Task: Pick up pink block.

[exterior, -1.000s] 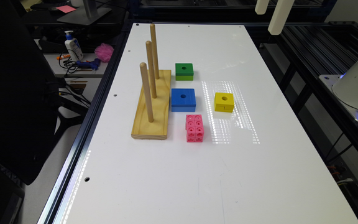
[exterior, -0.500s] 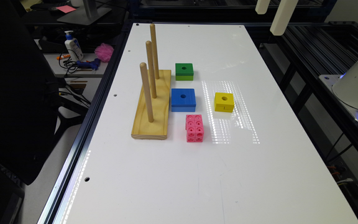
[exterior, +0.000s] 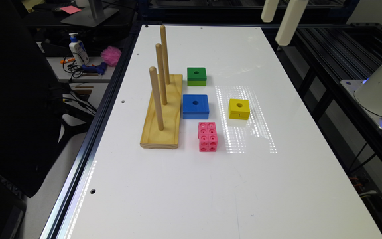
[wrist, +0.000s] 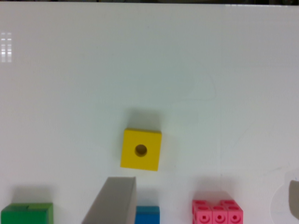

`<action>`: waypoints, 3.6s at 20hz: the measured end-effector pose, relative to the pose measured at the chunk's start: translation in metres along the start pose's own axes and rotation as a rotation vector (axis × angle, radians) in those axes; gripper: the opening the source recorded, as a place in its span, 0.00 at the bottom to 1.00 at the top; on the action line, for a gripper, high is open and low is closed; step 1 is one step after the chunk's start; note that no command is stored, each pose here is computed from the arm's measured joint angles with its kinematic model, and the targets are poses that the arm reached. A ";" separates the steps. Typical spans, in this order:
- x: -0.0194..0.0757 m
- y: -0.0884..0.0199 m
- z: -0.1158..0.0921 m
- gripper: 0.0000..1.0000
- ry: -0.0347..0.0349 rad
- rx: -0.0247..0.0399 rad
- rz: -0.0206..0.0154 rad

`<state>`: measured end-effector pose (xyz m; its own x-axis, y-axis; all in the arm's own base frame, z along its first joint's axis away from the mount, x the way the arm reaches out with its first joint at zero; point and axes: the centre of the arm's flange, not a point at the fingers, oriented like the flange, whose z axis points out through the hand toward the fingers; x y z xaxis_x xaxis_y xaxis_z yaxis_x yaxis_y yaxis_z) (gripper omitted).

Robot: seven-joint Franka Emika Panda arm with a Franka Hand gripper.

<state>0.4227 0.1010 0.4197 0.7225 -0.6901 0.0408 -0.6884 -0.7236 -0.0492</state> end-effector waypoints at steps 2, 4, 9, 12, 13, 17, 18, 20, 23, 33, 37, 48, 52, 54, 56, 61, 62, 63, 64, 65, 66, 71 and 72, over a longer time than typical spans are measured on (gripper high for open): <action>0.0019 -0.008 0.000 1.00 -0.0011 -0.0002 0.0003; 0.0047 -0.018 0.001 1.00 -0.0033 -0.0006 -0.0003; 0.0111 -0.033 0.006 1.00 -0.0115 -0.0042 -0.0026; 0.0112 -0.036 0.006 1.00 -0.0125 -0.0050 -0.0040; 0.0109 -0.036 0.006 1.00 -0.0122 -0.0049 -0.0043; 0.0099 -0.036 0.007 1.00 -0.0124 -0.0058 -0.0047; 0.0098 -0.036 0.008 1.00 -0.0138 -0.0077 -0.0047; 0.0098 -0.037 0.013 1.00 -0.0201 -0.0156 -0.0048; 0.0113 -0.040 0.030 1.00 -0.0298 -0.0242 -0.0046; 0.0146 -0.046 0.061 1.00 -0.0452 -0.0346 -0.0037; 0.0161 -0.048 0.080 1.00 -0.0533 -0.0391 -0.0030; 0.0105 -0.057 0.088 1.00 -0.0496 -0.0287 -0.0028; 0.0083 -0.059 0.091 1.00 -0.0500 -0.0281 -0.0019; 0.0090 -0.060 0.100 1.00 -0.0525 -0.0273 -0.0013; 0.0099 -0.062 0.110 1.00 -0.0544 -0.0246 -0.0006; 0.0110 -0.064 0.124 1.00 -0.0562 -0.0195 0.0005; 0.0109 -0.064 0.125 1.00 -0.0579 -0.0213 0.0006; 0.0109 -0.064 0.129 1.00 -0.0597 -0.0227 0.0008; 0.0110 -0.064 0.133 1.00 -0.0610 -0.0225 0.0011; 0.0111 -0.064 0.136 1.00 -0.0620 -0.0222 0.0014; 0.0113 -0.065 0.140 1.00 -0.0626 -0.0211 0.0016; 0.0116 -0.065 0.149 1.00 -0.0645 -0.0190 0.0025; 0.0115 -0.065 0.149 1.00 -0.0647 -0.0193 0.0025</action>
<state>0.4855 0.1414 0.2743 0.7229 -0.6905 -0.0240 -0.6909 -0.7223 -0.0299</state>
